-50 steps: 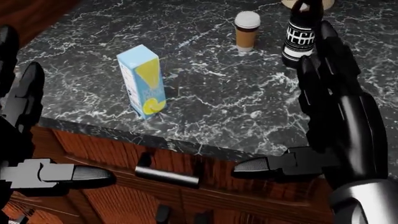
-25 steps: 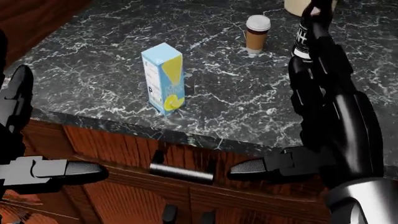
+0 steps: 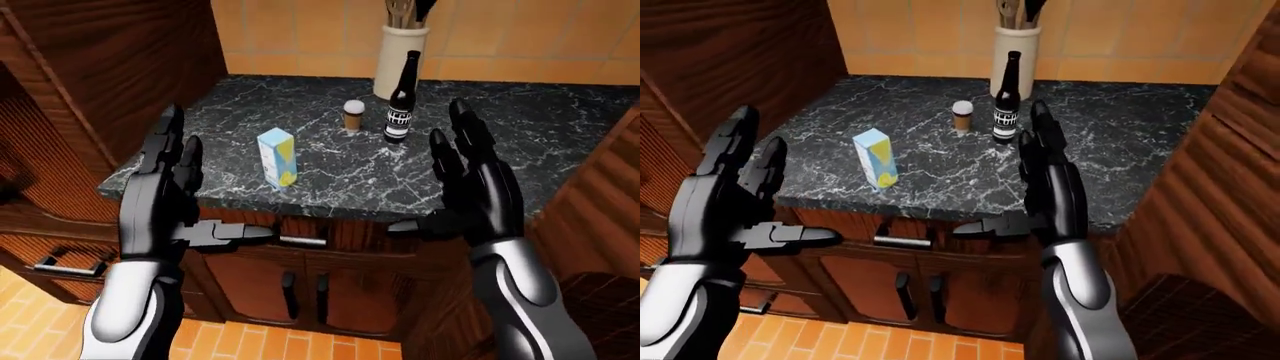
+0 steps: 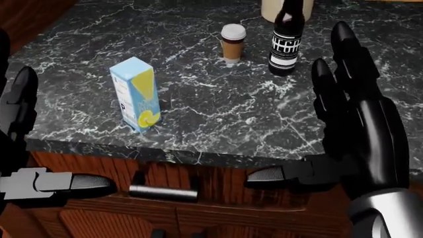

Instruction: Move the drinks to the dining counter.

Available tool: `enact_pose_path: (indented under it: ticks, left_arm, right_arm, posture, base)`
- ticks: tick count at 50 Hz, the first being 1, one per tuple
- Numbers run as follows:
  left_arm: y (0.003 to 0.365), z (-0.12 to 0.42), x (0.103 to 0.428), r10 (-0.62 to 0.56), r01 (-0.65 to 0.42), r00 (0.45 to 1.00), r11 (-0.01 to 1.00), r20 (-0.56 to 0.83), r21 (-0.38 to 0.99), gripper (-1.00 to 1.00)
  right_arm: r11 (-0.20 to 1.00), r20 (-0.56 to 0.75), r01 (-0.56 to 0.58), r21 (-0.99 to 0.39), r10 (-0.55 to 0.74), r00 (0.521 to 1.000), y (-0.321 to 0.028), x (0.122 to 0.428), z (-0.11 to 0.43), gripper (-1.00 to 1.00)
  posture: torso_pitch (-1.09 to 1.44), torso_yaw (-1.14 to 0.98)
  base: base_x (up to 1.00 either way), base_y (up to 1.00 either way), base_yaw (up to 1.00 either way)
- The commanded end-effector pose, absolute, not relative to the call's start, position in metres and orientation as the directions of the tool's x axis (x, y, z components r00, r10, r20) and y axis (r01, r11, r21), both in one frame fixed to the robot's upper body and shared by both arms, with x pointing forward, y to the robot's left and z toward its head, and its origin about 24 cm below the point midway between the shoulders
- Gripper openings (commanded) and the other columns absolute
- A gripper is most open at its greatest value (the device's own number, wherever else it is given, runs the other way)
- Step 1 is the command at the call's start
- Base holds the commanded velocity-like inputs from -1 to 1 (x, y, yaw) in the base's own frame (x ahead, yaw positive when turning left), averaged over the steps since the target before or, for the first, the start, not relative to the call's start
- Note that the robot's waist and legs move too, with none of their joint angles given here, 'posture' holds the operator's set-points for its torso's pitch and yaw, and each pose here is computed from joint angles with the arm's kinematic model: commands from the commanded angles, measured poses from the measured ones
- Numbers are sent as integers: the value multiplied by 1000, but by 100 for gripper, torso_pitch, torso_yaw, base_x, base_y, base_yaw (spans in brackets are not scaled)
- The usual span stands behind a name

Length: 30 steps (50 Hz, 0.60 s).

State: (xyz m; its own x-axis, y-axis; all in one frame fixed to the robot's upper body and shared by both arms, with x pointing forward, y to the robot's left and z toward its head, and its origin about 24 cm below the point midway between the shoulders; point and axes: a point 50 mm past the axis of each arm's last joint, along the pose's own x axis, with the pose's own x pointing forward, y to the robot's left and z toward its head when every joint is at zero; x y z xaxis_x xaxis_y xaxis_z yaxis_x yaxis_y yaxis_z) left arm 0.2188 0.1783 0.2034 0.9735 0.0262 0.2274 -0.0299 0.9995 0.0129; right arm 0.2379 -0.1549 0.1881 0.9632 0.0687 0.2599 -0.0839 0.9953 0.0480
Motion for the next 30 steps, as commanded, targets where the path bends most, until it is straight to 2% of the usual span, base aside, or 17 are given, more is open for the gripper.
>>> enact_pose_path:
  ticks: [1,14,30]
  left_arm:
    - [175,214,215,4,-10,955,1000,296,19,100]
    - [175,214,215,5,-11,955,1000,298,19,100]
    - [184,220,203,28,-34,948,999,317,12,100]
  right_arm:
    - [997,326,-72,39,56,944,-157,235,199,100]
    - [997,333,-73,40,55,941,-156,234,200,100]
    - [997,346,-68,38,50,937,-158,233,203,100]
  posture:
    - [0,0]
    - [0,0]
    - [0,0]
  base:
    - [27,0,0]
    - [29,0,0]
    - [0,0,0]
